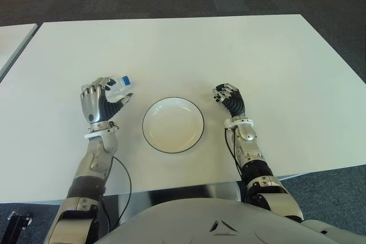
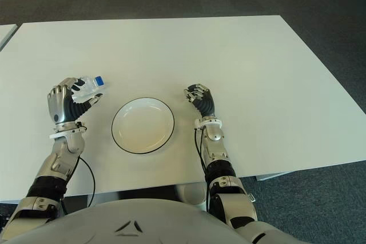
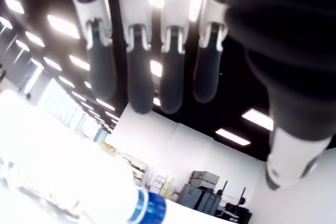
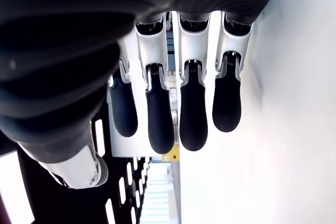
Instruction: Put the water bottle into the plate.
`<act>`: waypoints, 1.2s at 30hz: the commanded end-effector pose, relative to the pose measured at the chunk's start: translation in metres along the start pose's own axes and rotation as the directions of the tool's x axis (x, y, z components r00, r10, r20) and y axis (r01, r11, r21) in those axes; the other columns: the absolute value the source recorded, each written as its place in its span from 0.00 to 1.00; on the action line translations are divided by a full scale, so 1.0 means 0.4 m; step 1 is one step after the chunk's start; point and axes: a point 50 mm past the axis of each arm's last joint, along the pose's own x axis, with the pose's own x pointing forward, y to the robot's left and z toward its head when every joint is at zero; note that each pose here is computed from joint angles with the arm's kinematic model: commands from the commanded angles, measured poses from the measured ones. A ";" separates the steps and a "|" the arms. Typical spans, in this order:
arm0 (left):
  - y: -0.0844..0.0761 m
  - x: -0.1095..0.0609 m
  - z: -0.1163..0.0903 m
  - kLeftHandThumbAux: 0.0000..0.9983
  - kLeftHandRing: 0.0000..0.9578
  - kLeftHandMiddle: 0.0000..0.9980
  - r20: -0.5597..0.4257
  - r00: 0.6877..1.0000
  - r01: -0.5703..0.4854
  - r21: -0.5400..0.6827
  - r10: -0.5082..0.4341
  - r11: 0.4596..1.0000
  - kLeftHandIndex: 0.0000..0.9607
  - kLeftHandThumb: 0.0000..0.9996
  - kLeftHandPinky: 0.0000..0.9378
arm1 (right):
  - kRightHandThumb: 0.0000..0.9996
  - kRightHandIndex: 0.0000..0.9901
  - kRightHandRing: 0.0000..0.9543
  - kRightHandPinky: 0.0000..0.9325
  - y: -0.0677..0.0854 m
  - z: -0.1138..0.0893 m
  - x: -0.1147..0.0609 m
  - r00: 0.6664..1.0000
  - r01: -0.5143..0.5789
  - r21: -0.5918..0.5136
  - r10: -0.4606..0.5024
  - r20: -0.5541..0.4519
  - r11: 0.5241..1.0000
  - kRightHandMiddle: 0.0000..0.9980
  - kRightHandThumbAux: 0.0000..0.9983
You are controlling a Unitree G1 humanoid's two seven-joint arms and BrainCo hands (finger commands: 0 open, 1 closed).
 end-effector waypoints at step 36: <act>-0.077 0.146 -0.118 0.07 0.00 0.00 -0.208 0.950 0.302 0.430 -0.232 0.851 0.00 0.49 0.00 | 0.71 0.43 0.58 0.60 0.000 -0.036 -0.016 0.997 0.010 0.019 -0.009 -0.071 1.000 0.53 0.73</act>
